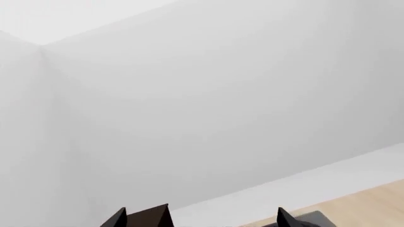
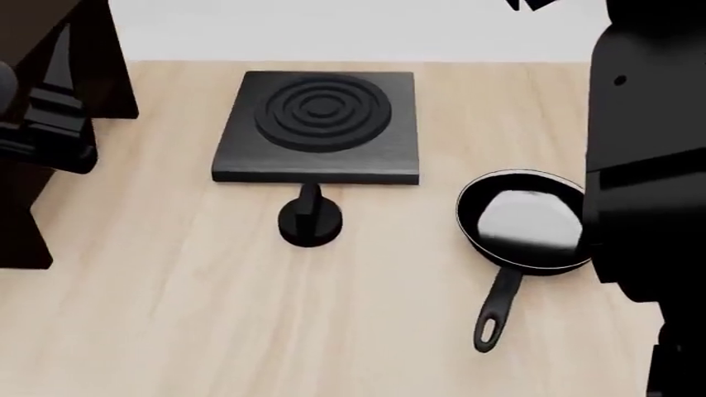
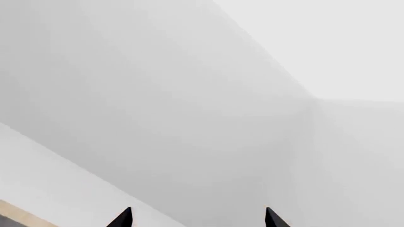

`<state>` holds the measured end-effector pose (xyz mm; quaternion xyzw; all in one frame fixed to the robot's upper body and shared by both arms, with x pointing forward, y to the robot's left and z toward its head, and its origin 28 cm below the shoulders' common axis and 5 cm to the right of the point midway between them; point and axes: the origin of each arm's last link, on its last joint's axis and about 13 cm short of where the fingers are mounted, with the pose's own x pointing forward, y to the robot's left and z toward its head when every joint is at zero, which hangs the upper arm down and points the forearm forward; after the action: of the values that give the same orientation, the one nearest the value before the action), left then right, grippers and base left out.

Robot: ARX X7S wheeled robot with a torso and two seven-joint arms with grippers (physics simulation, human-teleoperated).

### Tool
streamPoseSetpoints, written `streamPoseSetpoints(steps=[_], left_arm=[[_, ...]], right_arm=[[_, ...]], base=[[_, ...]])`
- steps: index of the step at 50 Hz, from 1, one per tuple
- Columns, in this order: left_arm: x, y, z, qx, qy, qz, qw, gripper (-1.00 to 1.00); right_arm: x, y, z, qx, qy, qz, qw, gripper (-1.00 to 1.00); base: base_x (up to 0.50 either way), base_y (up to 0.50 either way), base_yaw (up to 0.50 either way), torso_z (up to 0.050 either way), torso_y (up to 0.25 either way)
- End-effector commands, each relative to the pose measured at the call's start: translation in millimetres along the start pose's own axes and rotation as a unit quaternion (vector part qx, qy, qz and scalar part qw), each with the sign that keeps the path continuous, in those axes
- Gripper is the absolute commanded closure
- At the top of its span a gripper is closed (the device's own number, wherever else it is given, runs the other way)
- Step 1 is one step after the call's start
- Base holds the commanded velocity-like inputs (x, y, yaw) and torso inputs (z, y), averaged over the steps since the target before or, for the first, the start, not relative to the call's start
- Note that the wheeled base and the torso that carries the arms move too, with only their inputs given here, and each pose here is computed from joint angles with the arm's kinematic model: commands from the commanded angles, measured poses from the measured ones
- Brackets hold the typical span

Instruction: Put the frying pan under the cabinet shelf.

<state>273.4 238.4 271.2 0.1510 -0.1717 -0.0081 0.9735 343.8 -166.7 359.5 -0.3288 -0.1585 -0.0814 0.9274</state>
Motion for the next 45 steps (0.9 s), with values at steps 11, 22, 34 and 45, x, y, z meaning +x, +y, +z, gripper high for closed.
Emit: streamPoseSetpoints(steps=[11, 22, 34, 45], left_arm=[[-1.0, -0.8, 0.7, 0.002, 0.0, -0.002, 1.0, -1.0], [-1.0, -0.8, 1.7, 0.002, 0.0, -0.002, 1.0, -1.0], [-1.3, -2.0, 1.7, 0.005, 0.0, -0.004, 1.0, -1.0], [-1.3, -3.3, 2.2, 0.005, 0.0, -0.006, 1.0, -1.0]], right_arm=[[0.8, 1.5, 1.7, 0.0, -0.004, 0.01, 1.0, -1.0], [0.2, 0.5, 2.5, 0.004, -0.005, 0.012, 1.0, -1.0], [-1.5, 1.0, 2.1, 0.002, -0.005, 0.014, 1.0, -1.0], [-3.3, -1.2, 1.4, 0.005, -0.012, 0.007, 1.0, -1.0]], base=[[0.07, 0.5, 0.0, 0.0, 0.0], [0.07, 0.5, 0.0, 0.0, 0.0], [0.07, 0.5, 0.0, 0.0, 0.0], [0.05, 0.34, 0.0, 0.0, 0.0]])
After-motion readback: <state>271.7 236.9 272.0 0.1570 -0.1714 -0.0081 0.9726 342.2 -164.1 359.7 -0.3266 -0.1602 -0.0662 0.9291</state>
